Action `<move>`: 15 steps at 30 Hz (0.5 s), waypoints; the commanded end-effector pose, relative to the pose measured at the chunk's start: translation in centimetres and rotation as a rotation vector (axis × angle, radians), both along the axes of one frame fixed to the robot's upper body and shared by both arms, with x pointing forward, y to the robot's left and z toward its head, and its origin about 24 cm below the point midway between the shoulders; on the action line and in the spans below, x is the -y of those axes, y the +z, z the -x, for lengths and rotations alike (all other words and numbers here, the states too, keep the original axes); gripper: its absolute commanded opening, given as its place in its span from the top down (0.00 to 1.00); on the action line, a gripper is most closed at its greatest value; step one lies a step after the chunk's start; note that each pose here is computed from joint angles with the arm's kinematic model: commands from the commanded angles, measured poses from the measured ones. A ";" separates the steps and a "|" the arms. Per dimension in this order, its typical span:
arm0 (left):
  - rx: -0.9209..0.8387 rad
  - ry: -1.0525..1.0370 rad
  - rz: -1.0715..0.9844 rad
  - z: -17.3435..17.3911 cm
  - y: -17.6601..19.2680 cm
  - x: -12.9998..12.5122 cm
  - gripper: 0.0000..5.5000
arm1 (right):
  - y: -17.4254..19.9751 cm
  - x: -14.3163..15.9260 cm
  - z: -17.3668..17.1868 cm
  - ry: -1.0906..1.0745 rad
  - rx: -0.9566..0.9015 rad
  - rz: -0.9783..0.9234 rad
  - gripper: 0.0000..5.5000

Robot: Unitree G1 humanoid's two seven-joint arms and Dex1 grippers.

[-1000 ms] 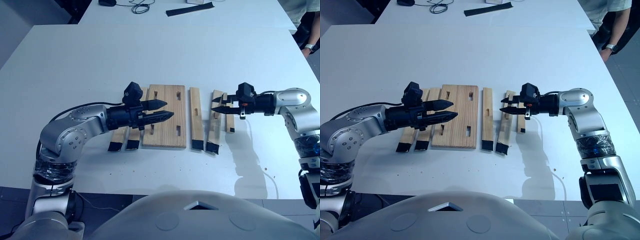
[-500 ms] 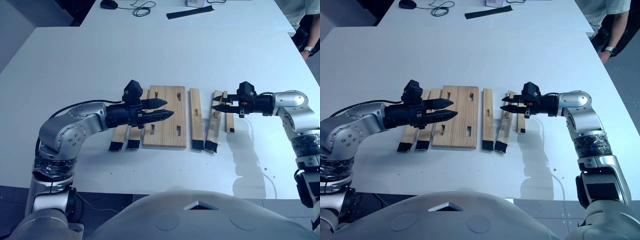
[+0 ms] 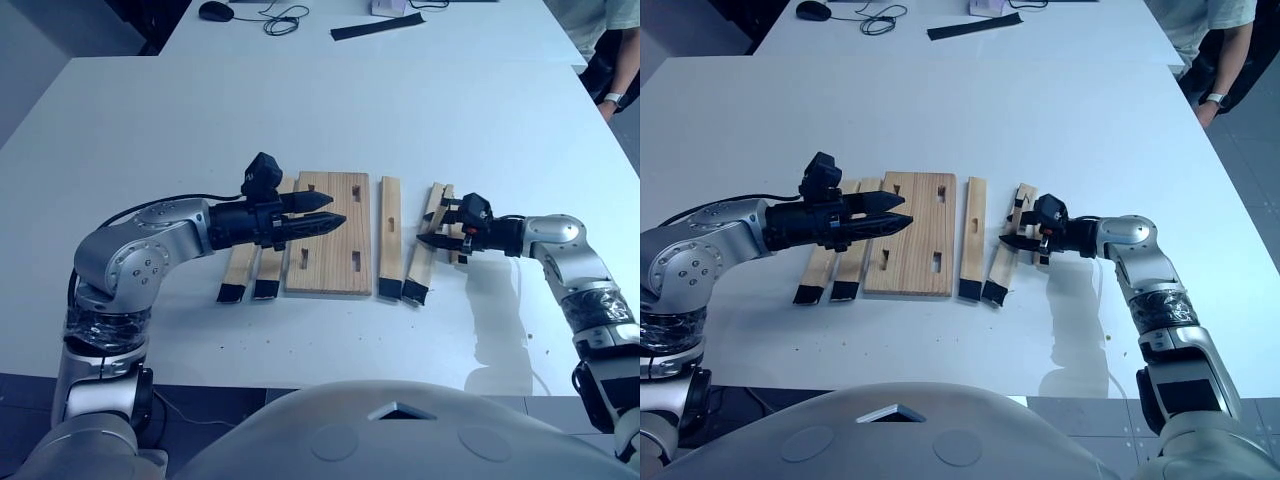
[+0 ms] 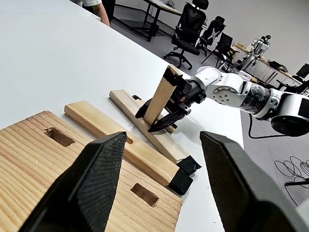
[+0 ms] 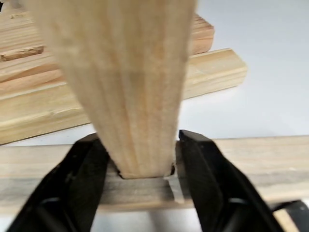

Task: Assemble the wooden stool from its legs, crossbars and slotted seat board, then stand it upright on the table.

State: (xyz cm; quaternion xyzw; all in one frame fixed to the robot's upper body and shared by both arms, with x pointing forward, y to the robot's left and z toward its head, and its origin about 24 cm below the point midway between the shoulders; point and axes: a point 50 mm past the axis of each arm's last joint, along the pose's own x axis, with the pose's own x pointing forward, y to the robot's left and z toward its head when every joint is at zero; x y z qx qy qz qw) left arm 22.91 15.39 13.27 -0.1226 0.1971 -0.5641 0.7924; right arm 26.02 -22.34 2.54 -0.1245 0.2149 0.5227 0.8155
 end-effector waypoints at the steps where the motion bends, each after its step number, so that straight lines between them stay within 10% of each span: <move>1: 0.002 0.007 -0.016 0.0 0.1 -0.1 0.49 | -2.4 0.7 1.1 -0.052 -0.081 0.087 0.42; 15: 0.009 0.038 -0.010 0.2 -0.3 -0.1 0.49 | 6.1 -0.1 -0.3 0.006 0.053 -0.103 0.36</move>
